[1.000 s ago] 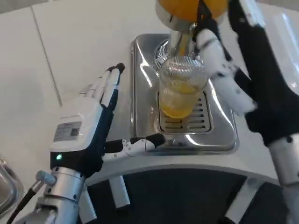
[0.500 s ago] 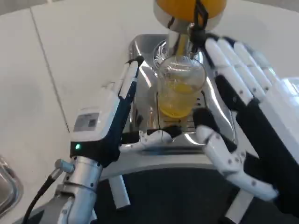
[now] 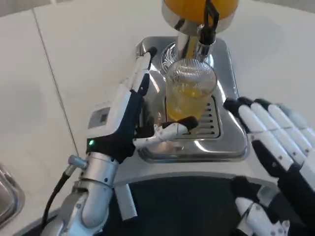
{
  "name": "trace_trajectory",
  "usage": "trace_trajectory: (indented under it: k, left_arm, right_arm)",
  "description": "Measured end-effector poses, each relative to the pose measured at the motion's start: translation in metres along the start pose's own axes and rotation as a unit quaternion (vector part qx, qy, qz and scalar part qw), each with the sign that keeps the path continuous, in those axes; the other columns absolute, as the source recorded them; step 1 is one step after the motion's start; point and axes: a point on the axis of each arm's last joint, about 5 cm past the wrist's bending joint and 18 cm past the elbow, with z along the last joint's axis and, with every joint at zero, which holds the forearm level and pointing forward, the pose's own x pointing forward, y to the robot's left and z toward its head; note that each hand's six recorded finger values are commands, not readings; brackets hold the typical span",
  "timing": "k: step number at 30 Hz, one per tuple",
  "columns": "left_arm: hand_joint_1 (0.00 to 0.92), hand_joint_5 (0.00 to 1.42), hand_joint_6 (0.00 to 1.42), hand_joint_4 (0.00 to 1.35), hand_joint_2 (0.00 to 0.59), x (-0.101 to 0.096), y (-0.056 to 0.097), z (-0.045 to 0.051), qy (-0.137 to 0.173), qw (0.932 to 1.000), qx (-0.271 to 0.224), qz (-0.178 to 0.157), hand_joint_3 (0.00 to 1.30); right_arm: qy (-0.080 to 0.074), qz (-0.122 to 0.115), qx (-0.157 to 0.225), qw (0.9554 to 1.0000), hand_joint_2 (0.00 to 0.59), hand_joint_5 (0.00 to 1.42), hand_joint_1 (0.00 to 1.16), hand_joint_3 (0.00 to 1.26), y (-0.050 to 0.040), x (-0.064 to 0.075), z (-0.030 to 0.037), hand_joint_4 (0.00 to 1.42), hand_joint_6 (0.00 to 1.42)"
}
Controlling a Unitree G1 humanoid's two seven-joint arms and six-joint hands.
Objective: Grasp the cup under the faucet to collect the drink, then remove the cup.
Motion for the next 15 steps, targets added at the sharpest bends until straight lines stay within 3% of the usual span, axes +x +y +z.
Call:
trace_trajectory:
  k: [15]
  left_arm:
    - [0.354,0.22,0.27,0.00,0.041,0.018,-0.023,0.0079,0.009,0.9994,-0.033,0.006,0.00]
  right_arm:
    - [0.006,0.014,0.025,0.9996,0.520,0.00,0.10,0.00,0.0051,0.000,0.0046,0.00,0.00]
